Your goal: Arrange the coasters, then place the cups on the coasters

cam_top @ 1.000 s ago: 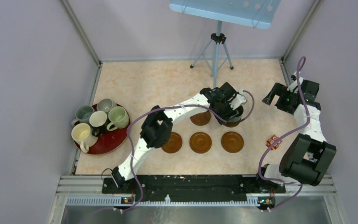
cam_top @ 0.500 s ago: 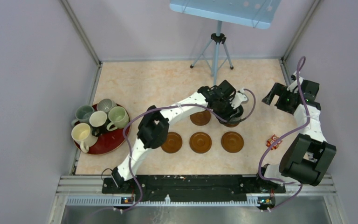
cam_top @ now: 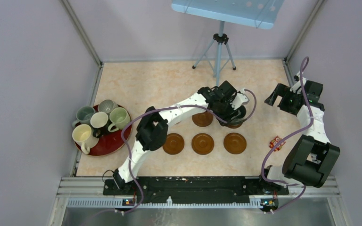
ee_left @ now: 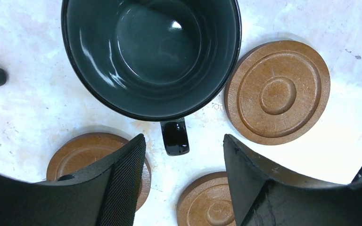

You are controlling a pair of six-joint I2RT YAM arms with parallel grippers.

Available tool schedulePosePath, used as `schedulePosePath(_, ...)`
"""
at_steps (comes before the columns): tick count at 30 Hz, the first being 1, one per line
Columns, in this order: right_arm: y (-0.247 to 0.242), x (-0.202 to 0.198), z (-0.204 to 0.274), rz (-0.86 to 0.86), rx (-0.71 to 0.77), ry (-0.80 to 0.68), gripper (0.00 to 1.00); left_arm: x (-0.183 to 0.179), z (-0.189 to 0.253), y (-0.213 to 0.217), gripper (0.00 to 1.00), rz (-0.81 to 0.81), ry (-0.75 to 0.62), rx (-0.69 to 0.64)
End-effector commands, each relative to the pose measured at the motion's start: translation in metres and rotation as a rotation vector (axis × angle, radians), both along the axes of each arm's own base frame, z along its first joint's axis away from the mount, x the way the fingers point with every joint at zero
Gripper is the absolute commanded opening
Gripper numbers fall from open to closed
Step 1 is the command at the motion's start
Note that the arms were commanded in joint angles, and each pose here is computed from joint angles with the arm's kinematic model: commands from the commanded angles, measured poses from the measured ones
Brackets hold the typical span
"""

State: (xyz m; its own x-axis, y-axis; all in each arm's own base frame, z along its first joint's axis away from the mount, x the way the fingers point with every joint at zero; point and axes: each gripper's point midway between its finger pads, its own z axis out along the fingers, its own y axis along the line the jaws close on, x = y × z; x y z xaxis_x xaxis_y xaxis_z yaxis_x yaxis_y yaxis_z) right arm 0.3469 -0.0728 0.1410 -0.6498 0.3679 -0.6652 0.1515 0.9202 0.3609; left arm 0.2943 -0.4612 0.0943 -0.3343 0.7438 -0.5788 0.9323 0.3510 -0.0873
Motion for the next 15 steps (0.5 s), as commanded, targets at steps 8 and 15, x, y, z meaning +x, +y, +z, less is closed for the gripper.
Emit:
schedulePosePath(8, -0.003, 0.005, 0.01, 0.014, -0.018, -0.05, 0.99, -0.023, 0.029, -0.009, 0.58, -0.089, 0.062, -0.091)
schedulePosePath(15, -0.002, 0.005, 0.01, 0.019, -0.016, -0.053, 0.99, -0.033, 0.039, -0.013, 0.57, -0.136, 0.095, -0.133)
